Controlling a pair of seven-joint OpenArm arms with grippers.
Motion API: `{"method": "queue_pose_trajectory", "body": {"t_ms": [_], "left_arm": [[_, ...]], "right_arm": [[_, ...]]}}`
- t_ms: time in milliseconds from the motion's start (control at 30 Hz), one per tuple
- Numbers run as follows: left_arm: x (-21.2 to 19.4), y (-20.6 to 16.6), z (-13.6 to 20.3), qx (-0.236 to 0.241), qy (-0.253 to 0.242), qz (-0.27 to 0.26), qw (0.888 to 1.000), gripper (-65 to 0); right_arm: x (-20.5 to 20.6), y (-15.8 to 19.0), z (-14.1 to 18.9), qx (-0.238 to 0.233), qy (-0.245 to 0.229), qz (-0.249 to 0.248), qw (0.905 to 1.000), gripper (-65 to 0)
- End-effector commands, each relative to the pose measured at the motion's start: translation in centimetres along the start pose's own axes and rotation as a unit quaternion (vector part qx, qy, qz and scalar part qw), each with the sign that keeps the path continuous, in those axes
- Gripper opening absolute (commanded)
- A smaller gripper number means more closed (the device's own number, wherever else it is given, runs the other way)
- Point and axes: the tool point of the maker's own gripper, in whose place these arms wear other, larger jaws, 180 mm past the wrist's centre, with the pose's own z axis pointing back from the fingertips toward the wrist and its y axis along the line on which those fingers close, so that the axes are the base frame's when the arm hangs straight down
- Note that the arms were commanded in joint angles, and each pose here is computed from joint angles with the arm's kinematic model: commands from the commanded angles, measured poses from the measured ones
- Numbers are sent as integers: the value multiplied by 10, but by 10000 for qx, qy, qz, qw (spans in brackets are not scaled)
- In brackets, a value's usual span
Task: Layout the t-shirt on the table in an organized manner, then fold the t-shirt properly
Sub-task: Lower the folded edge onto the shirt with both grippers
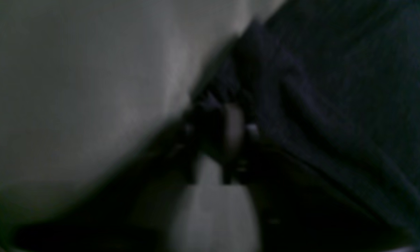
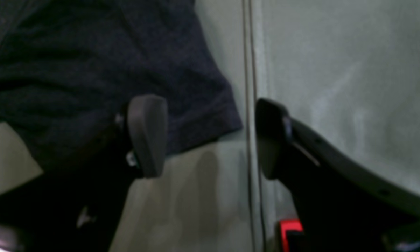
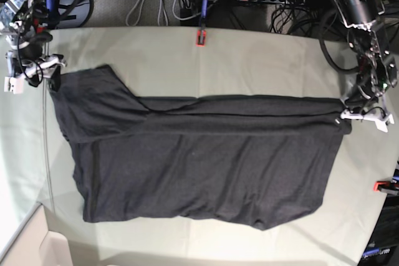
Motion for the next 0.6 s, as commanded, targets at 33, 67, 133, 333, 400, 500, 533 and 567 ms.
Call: {"method": "queue_pose_trajectory", "body": {"t_ms": [33,67,133,333,400,500,533,567], "left_arm": [[18,1,3,4,-207,-48,9998,-650],[23,5,4,40,-242,-84,9997,-638],[26,6,5,44,-267,-105,9996,-650],[37,6,16,32,-214,-168,9996,-649],[39,7,17,28,-228,-133,9996,-649],[40,8,17,37,-221,-142,9996,-649],[40,8,17,37,-221,-142,9996,-649],[40,8,17,37,-221,-142,9996,-649]], "right_arm": [[20,-6,3,-69,-322,31,9995,-250],[20,-6,3,-69,-322,31,9995,-250],[20,-6,3,-69,-322,31,9995,-248],[13,-2,-4,7,-230,-59,9997,-246],[22,-2,-13,36,-311,-113,9994,-246],[15,-10,-22,51,-160,-242,9996,-246],[17,-13,-27,64,-142,-280,9995,-246],[16,-19,-30,43,-95,-333,9994,-248]]}}
